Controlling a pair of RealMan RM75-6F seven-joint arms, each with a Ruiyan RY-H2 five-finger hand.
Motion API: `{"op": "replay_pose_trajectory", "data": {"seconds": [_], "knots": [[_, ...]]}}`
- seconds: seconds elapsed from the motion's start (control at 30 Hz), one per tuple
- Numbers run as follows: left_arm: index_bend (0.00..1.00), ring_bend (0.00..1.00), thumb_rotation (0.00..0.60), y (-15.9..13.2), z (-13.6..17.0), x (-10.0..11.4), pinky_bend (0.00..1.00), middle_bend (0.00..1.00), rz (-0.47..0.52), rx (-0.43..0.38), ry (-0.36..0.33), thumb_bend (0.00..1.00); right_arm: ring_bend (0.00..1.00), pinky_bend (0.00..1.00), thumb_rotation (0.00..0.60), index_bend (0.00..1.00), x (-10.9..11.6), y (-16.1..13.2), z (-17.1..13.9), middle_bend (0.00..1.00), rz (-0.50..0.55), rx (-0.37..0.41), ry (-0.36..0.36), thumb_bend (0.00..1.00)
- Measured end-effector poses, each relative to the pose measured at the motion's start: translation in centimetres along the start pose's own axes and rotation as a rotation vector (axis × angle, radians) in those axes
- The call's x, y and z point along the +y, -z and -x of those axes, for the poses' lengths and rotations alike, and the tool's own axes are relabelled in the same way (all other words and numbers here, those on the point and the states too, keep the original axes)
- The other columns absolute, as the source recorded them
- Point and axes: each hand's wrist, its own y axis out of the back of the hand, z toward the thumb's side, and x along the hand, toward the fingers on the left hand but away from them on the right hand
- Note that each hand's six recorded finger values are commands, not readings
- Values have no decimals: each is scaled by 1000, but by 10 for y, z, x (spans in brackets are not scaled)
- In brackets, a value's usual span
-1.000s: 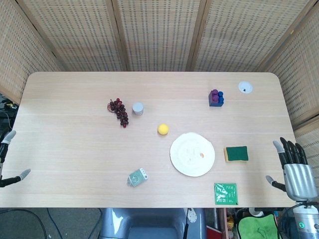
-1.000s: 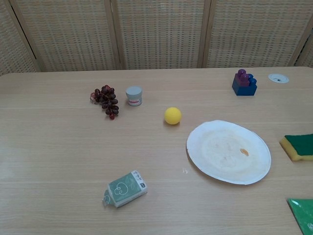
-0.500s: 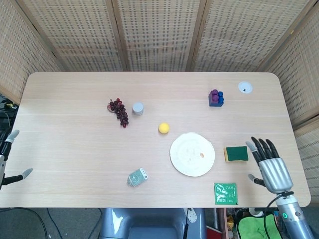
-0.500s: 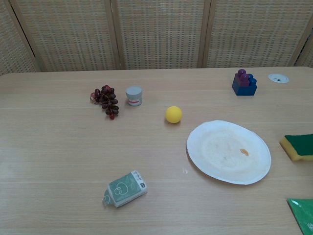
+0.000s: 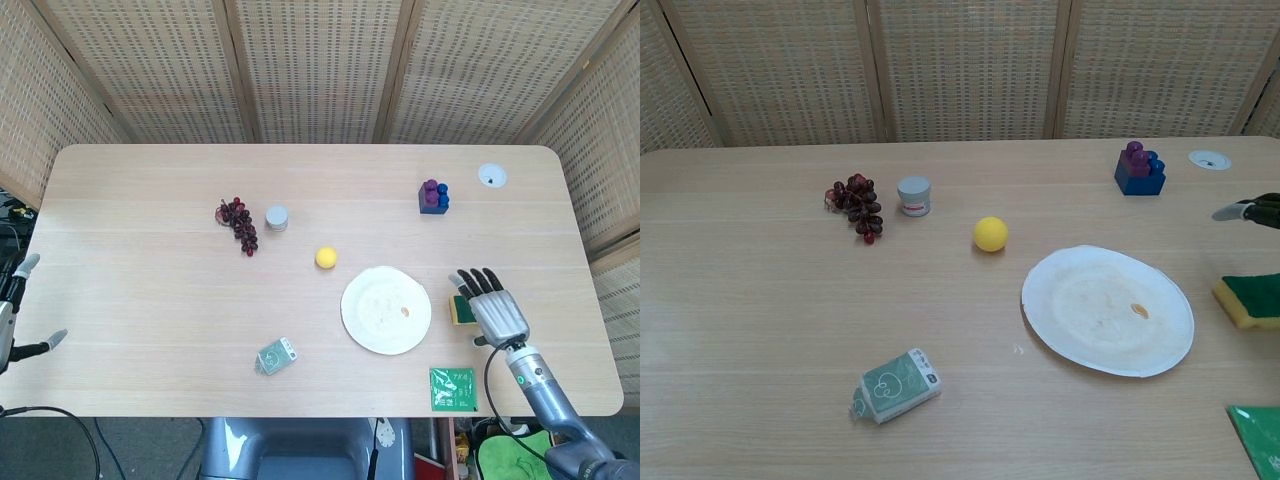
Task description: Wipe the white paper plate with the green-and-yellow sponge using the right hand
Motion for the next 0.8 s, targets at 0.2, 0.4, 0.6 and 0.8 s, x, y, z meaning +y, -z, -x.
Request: {"op": "replay_pose_trajectory", "data": {"seconds": [0.2, 0.4, 0.6, 0.8], "knots": [[0, 0, 600, 1, -2, 0, 0, 0, -1, 8, 1, 0, 0, 36, 600, 95, -9, 8, 16, 115, -59, -60, -21, 0], [0, 0, 600, 1, -2, 0, 0, 0, 11, 10, 5, 0, 0, 153, 600, 112, -21, 5, 21, 137, -83, -61, -58, 7], [0, 0, 600, 2, -3, 2, 0, 0, 15, 9, 5, 0, 24, 153, 600, 137, -31, 3, 26, 168, -80, -64, -83, 13], [0, 0, 600, 1, -4, 2, 0, 0, 20, 10, 6, 0, 112, 261, 600, 238, -35, 2, 33, 252, -92, -67, -71, 56]]}}
